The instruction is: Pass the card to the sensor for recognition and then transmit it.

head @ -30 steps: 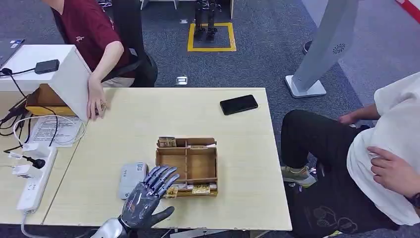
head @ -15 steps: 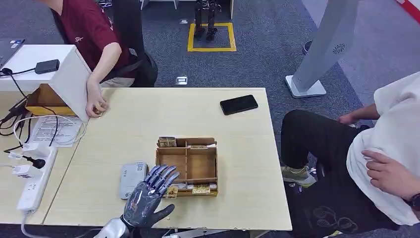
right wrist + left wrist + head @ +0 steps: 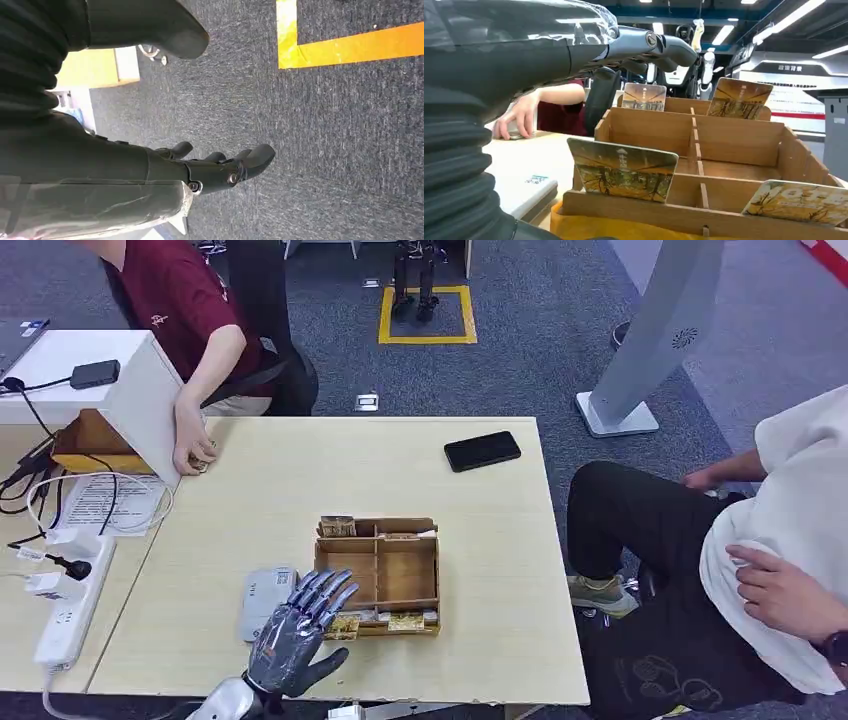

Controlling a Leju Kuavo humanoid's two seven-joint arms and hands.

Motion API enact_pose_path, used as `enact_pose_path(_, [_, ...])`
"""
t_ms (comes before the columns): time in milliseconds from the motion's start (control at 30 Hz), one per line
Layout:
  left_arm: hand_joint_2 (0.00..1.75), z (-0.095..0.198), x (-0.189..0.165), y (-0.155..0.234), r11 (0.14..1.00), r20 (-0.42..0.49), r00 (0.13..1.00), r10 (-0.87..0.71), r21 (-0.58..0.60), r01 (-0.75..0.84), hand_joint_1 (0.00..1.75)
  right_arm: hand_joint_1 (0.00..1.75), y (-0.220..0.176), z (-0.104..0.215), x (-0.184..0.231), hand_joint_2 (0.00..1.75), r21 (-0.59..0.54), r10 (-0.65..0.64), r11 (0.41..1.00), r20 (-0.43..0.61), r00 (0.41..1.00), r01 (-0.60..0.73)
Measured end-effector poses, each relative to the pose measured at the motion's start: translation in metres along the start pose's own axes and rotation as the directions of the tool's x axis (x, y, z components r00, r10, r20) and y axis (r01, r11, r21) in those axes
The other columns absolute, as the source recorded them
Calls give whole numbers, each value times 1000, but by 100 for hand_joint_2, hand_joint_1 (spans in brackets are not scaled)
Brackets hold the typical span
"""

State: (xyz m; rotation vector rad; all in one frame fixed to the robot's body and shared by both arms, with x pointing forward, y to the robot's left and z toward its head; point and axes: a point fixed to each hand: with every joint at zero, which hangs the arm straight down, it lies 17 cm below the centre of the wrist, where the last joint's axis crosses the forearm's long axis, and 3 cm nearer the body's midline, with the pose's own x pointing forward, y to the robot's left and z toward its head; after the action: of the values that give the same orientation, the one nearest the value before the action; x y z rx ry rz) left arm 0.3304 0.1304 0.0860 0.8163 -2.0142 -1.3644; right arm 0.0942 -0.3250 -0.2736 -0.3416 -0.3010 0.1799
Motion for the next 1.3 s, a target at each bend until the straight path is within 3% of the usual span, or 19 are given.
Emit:
enact_pose_path(500, [175,3,-3,-8,1000,-17,1000,5,-18,-5,0,0,0,0,0,175,0,4,1000,3,1000,-4])
enact_pose_path(533, [175,3,-3,-8,1000,-21,1000,7,-19,-7,63,0,0,0,0,175,0,5,1000,3,1000,-5])
enact_pose_path(567, [175,3,-4,-9,1000,-24,1000,7,-22,-8,175,0,0,0,0,175,1,4,1000,3,1000,-4])
enact_pose_path(633, [175,4,-5,-11,999,-32,999,16,-32,-17,175,0,0,0,0,175,1,4,1000,2,1000,-4])
enact_pose_path(667, [175,4,-7,-12,999,-37,999,19,-39,-20,154,0,0,0,0,175,0,5,1000,2,1000,-5])
enact_pose_path(700, [175,5,-8,-14,999,-41,999,20,-46,-22,159,0,0,0,0,175,0,5,1000,2,1000,-5])
enact_pose_path(733, [175,5,-9,-14,999,-45,999,21,-48,-24,175,0,0,0,0,175,0,5,1000,4,1000,-5])
enact_pose_path(1300, [175,6,-12,-16,997,-65,997,48,-50,-51,175,0,-1,0,7,175,-3,-13,1000,37,999,13])
